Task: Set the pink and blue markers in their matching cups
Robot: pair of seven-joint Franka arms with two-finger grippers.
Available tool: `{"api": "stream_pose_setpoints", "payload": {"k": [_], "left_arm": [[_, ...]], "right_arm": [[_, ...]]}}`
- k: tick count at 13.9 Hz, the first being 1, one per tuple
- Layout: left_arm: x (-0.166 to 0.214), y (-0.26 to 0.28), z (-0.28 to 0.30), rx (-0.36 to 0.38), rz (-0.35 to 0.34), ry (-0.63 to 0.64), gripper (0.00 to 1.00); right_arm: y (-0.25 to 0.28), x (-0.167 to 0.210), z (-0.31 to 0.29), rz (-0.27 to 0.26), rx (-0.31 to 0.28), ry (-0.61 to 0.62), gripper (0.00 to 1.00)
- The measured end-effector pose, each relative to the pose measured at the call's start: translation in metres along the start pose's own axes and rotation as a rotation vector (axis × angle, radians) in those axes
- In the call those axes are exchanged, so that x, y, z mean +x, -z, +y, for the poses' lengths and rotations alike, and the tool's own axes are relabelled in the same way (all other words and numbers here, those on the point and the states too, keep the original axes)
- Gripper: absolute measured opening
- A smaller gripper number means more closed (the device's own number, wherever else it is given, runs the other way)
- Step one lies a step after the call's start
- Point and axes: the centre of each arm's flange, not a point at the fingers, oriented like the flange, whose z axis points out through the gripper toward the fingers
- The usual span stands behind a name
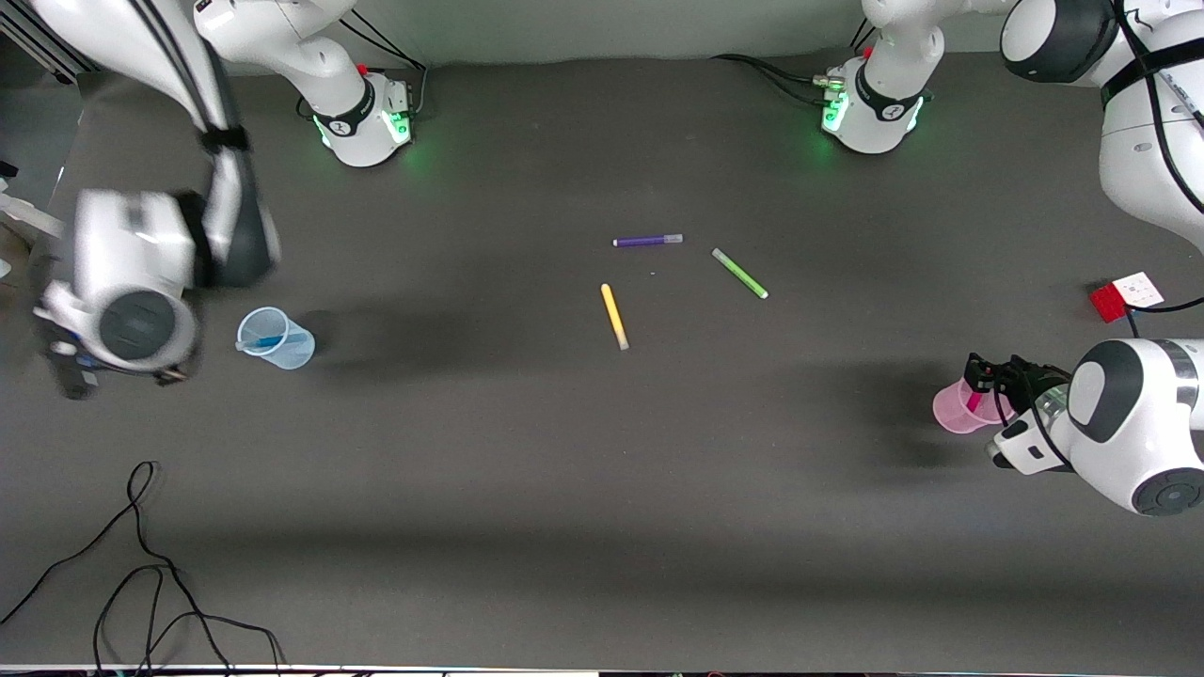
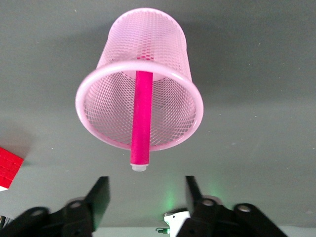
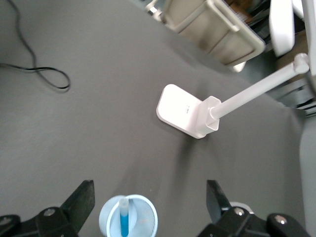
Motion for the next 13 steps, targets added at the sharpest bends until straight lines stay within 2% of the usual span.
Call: {"api": "stream_pose_setpoints", "payload": {"k": [2, 5, 8, 10, 13], "left_arm": [[-0.006, 0.02, -0.005, 0.001, 0.043, 0.011, 1.0], [-0.04, 0.079, -0.009, 0.016, 0.175, 0.031, 1.0], [-0.103, 0.143, -0.002, 0.03, 0.308, 0.03, 1.0], [-0.141, 0.168, 0.0, 0.016, 0.365, 0.005, 1.0], [-0.181, 0.181, -0.004, -0.02, 0.45, -0.004, 1.0]], "right_arm": [[0.019, 0.027, 0.034, -0.08, 0.095, 0.075, 1.0], [0.038, 0.056, 0.076, -0.189, 0.251, 0.202, 1.0], [0.056, 0.066, 0.107, -0.269, 0.431, 0.382, 1.0], [0.062, 0.065, 0.114, -0.284, 0.52, 0.533, 1.0], [0.07, 0.054, 0.111, -0.259, 0.593, 0.724, 1.0]]}}
